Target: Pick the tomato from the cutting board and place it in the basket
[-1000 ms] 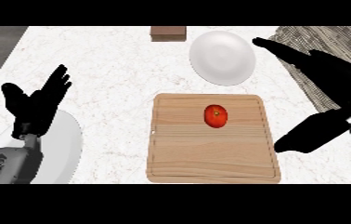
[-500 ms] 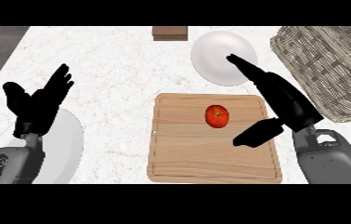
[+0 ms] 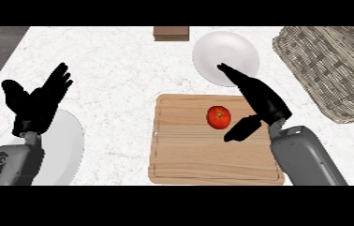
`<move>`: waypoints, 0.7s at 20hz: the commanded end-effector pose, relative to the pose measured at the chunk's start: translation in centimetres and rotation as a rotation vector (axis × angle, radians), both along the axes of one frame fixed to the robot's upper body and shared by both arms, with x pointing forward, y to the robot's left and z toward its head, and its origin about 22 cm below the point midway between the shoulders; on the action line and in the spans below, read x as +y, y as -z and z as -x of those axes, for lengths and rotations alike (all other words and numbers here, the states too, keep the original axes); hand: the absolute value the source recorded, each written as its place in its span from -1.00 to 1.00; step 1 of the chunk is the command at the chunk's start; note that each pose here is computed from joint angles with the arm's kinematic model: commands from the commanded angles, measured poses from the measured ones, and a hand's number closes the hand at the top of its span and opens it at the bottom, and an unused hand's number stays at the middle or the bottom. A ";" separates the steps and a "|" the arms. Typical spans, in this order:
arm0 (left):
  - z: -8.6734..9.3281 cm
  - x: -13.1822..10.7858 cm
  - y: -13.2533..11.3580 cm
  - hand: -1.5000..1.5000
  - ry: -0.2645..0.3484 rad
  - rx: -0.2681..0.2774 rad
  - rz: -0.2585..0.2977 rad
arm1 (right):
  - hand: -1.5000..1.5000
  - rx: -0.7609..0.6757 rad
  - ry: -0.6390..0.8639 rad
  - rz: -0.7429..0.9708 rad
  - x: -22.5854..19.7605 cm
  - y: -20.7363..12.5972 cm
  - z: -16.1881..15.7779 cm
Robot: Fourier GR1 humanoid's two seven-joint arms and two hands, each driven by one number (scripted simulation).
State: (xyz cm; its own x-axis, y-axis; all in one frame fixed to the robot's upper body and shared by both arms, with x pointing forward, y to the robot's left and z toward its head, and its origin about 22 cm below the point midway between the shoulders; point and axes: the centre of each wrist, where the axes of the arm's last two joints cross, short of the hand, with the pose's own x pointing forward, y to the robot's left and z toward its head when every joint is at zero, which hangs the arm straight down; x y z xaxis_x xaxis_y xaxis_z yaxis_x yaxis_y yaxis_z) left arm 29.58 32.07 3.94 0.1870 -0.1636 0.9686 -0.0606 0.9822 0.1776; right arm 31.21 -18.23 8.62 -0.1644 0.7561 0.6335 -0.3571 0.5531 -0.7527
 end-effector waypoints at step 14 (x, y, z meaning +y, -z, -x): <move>1.1 -1.4 0.9 0.00 0.010 -0.001 -0.007 | -1.00 0.064 -0.064 0.019 -1.7 3.8 -0.1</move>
State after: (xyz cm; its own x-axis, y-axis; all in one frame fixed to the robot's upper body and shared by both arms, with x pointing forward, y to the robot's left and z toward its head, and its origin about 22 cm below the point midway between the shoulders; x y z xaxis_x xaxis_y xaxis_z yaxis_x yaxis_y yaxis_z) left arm 28.73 31.57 4.01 0.1883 -0.1636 0.9684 -0.0589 0.9824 0.1774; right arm 31.63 -19.15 6.05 -0.1632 0.7767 0.6083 -0.4155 0.5051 -0.7564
